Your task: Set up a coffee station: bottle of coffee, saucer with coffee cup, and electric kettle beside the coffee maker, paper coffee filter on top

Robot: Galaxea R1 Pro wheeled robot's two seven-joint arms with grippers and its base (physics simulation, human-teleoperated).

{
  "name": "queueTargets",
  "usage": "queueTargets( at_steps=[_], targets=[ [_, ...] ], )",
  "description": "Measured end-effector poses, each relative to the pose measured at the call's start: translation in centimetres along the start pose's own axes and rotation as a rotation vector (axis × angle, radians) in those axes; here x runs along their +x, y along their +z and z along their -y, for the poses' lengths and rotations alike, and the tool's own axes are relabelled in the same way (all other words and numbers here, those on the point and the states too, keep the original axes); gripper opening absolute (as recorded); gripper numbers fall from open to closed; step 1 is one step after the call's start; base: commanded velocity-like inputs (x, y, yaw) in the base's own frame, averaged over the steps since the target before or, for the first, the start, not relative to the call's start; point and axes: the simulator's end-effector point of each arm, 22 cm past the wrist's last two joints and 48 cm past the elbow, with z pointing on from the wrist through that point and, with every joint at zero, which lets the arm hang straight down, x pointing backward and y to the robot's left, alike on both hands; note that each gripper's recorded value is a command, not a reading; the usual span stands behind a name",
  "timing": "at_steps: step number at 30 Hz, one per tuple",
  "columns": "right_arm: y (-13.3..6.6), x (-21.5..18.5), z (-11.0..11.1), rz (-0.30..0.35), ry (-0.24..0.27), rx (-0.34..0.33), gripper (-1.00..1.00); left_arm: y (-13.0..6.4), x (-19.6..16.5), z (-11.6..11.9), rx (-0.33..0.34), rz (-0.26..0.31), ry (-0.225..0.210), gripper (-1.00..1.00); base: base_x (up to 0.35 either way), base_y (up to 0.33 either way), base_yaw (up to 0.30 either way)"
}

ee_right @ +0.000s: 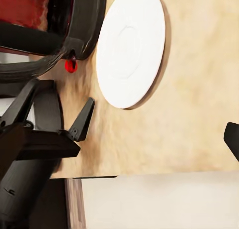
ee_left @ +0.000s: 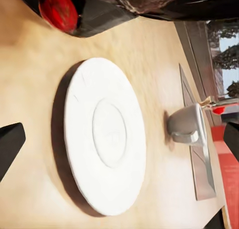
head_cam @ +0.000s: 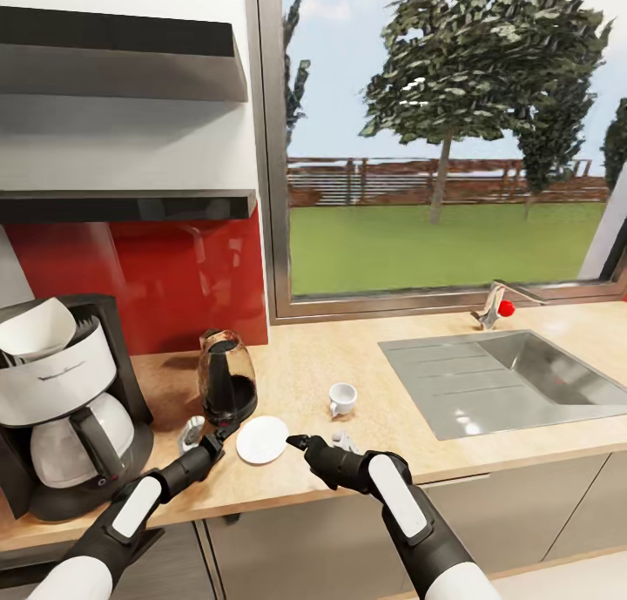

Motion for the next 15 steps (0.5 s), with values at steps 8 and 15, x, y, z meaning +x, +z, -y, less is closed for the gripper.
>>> queueTargets(
  at_steps=[8,15],
  targets=[
    [0.0,0.03,-0.06,0.0,-0.002,-0.001,1.0,0.21,0.39,0.17,0.002,-0.004,-0.003,1.0,0.0,0.0,0.0],
    [-0.02,-0.03,-0.24,0.001,-0.005,-0.004,1.0,0.29,0.36,-0.7,-0.045,0.002,-0.009,1.0,0.0,0.0,0.0]
  ],
)
